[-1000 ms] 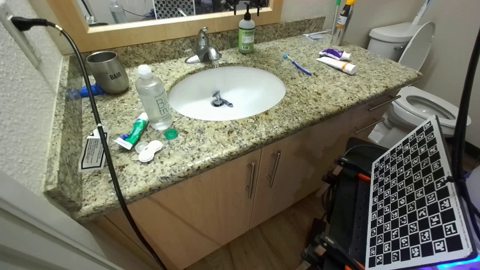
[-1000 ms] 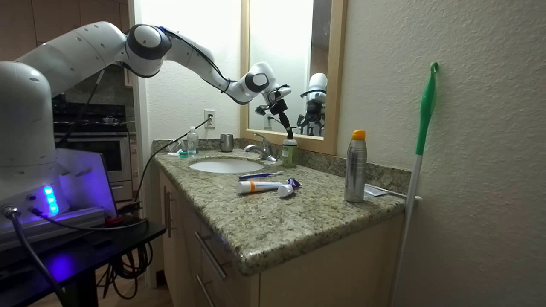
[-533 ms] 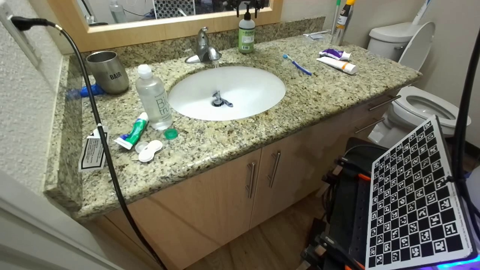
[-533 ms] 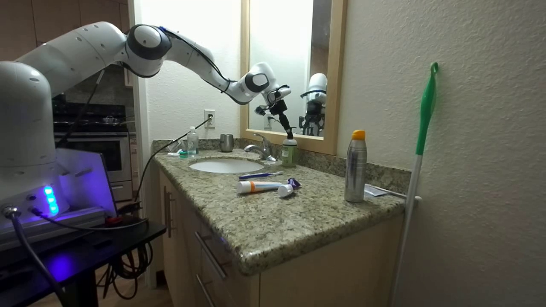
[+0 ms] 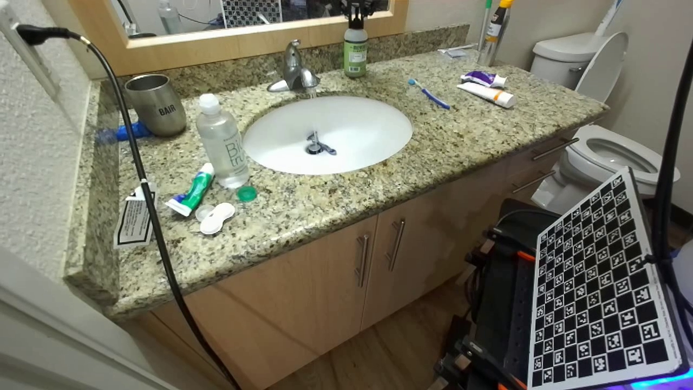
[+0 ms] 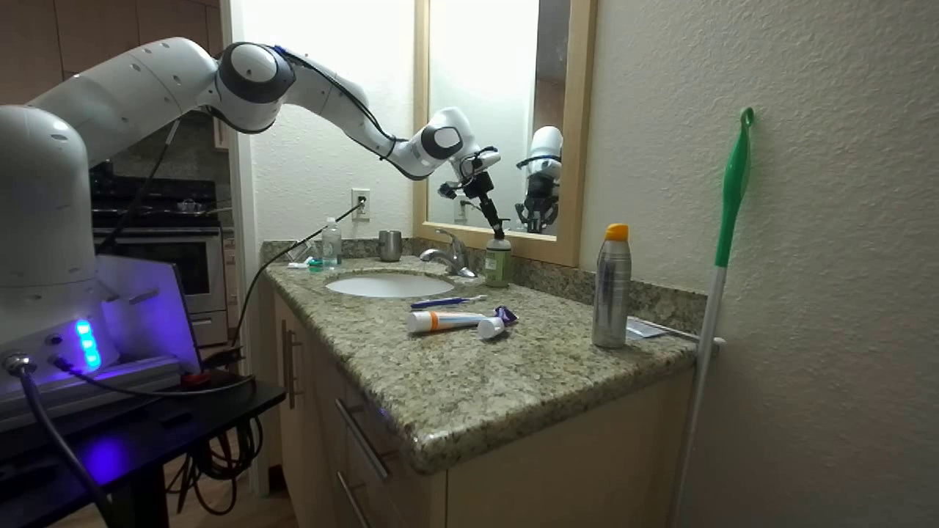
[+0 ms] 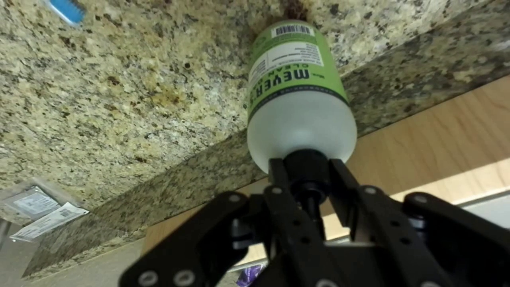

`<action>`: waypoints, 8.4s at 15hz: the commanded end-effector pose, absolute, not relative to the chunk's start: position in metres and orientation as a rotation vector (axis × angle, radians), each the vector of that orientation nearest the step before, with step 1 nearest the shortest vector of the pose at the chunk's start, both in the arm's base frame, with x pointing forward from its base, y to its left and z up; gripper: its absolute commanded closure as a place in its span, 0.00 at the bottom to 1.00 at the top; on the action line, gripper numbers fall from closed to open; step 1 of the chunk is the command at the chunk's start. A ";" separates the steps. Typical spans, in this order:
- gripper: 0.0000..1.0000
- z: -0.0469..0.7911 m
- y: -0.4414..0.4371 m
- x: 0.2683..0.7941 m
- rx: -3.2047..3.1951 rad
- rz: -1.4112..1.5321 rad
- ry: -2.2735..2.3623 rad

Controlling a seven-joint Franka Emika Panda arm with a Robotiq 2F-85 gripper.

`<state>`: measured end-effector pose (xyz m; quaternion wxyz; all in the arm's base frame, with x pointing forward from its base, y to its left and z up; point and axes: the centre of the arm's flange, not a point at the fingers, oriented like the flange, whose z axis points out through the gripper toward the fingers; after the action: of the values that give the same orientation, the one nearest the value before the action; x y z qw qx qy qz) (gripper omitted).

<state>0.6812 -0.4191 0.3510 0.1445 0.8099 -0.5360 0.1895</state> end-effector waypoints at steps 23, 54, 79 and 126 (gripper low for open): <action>0.92 0.524 -0.584 0.333 3.058 0.341 -0.881; 0.92 0.411 -0.672 0.290 2.775 0.278 -1.089; 0.92 0.404 -0.657 0.264 2.737 0.787 -0.750; 0.92 0.369 -0.664 0.290 2.718 0.598 -1.044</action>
<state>0.2907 -0.6619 0.3599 0.0899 0.9104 -0.3555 0.1914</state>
